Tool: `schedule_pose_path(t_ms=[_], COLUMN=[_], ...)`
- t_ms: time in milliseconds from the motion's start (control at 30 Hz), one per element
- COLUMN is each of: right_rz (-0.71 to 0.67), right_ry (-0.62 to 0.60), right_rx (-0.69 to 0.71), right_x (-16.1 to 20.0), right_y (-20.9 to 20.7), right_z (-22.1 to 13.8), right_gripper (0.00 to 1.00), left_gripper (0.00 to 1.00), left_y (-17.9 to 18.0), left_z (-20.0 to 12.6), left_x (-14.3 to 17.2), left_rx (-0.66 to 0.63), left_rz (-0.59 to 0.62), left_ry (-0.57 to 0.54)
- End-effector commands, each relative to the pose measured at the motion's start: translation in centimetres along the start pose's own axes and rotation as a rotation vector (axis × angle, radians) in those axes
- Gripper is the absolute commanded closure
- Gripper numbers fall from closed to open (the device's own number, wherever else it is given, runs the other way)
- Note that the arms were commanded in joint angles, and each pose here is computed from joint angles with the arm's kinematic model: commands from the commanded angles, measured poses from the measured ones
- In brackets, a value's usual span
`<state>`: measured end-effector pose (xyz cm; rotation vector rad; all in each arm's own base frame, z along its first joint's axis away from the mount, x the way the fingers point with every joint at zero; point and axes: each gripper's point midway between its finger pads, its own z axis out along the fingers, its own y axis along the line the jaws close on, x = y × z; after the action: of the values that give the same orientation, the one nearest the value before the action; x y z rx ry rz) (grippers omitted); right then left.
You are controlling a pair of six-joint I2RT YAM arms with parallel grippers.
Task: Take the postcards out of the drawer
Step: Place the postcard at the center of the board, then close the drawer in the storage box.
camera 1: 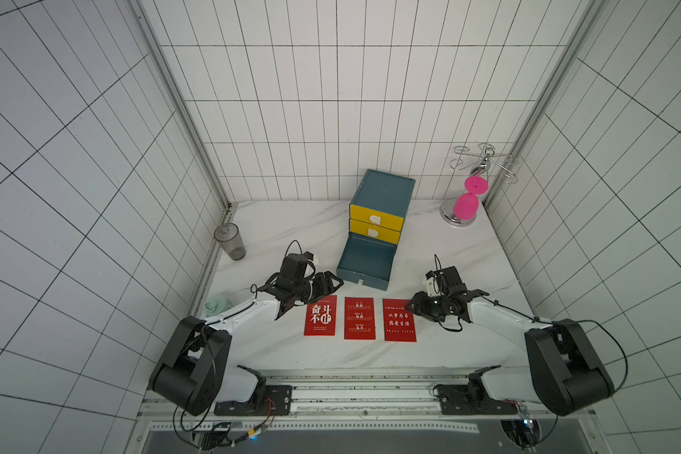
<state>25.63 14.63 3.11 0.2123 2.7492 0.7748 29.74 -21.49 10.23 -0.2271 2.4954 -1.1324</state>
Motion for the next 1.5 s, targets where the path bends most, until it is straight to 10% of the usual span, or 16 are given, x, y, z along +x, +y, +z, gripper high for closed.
schedule_pose_path(t_ms=[0,767,1467], right_rz=[-0.024,-0.045,-0.172], right_ry=[0.012,-0.078,-0.38], right_rx=[0.001,-0.09,-0.154], right_x=[-0.2,-2.6,-18.5], right_y=[0.1,3.1,14.5], right_z=[0.4,-3.7,-15.0], right_gripper=[0.54,0.54,0.53], left_gripper=[0.27,0.29,0.42], left_y=[-0.5,1.4,3.6], left_z=[0.0,1.4,4.4], left_x=[-1.1,-3.2,-5.2], left_rx=[0.0,-0.117,-0.306], left_rz=[0.03,0.069,0.164], left_ry=[-0.022,-0.021,0.045])
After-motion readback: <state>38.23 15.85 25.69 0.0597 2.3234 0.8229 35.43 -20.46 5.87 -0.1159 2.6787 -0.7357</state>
